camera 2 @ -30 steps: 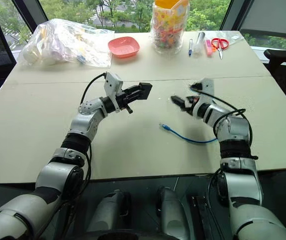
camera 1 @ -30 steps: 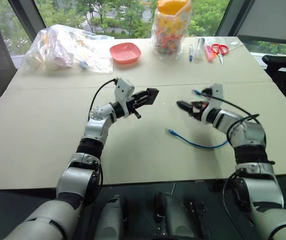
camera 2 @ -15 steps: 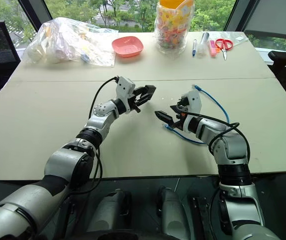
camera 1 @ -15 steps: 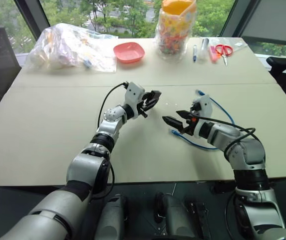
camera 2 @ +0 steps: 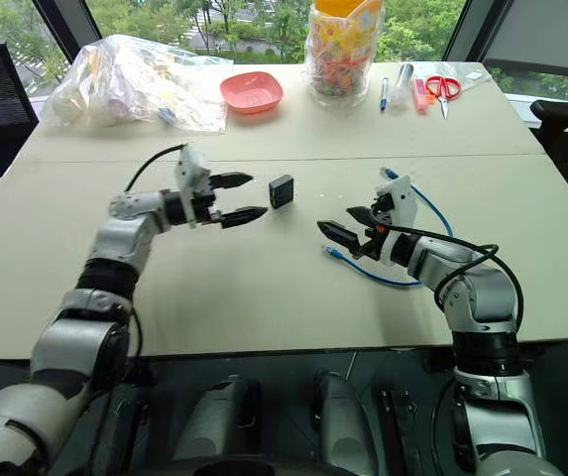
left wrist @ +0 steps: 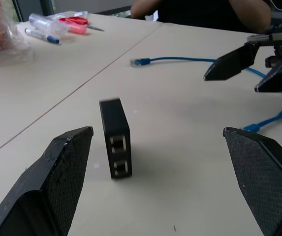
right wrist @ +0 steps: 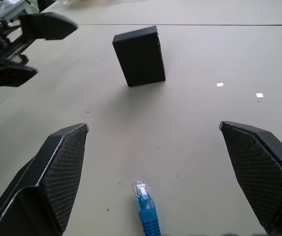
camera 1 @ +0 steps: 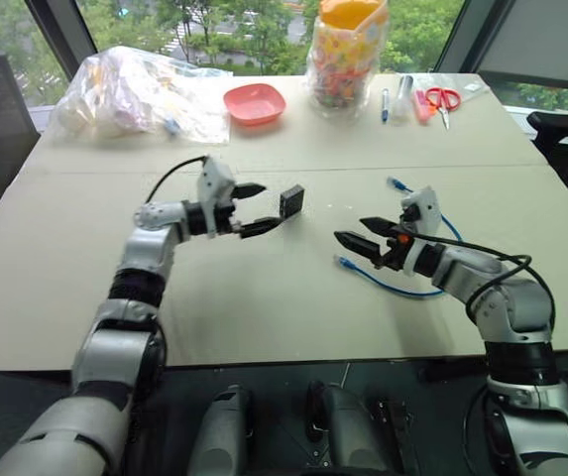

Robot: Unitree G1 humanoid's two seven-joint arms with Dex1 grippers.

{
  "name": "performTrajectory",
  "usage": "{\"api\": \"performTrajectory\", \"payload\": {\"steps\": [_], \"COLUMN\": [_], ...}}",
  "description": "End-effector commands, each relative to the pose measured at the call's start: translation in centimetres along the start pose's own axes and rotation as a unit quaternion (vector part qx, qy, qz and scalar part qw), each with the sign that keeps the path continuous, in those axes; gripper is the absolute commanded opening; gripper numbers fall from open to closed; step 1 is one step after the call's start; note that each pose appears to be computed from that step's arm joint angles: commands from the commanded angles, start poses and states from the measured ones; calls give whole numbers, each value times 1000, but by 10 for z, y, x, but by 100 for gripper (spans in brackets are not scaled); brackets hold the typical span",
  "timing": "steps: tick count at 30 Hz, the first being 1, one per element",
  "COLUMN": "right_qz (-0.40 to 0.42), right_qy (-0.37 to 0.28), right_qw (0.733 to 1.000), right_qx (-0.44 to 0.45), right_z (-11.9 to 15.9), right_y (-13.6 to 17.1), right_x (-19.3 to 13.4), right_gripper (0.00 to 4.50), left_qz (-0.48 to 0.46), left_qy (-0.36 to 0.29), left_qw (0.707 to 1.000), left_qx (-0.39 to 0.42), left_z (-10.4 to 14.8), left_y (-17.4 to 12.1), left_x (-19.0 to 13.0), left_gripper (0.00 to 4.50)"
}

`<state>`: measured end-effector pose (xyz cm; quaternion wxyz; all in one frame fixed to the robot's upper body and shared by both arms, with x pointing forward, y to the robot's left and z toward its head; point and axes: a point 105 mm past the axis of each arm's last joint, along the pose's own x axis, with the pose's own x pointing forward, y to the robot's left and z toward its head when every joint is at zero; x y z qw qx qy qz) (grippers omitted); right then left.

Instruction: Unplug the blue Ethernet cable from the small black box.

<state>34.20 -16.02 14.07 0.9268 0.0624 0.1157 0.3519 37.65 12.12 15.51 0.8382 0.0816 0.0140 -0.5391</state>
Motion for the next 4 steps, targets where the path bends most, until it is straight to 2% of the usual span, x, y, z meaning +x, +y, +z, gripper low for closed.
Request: {"api": "performTrajectory", "payload": {"steps": [1, 4], "right_qz": [27, 41], "right_qy": [-9, 7], "right_qw": [999, 998], "right_qx": [-42, -57], "right_z": [12, 7], "right_y": [14, 22], "right_x": [-8, -12], "right_gripper": [450, 450], "left_qz": [0, 17], "left_qy": [4, 10], "left_qw": [1000, 999], "left_qx": [-12, -37], "left_z": [12, 8], "left_y": [-13, -19], "left_x": [-18, -31], "left_gripper": [439, 439]}}
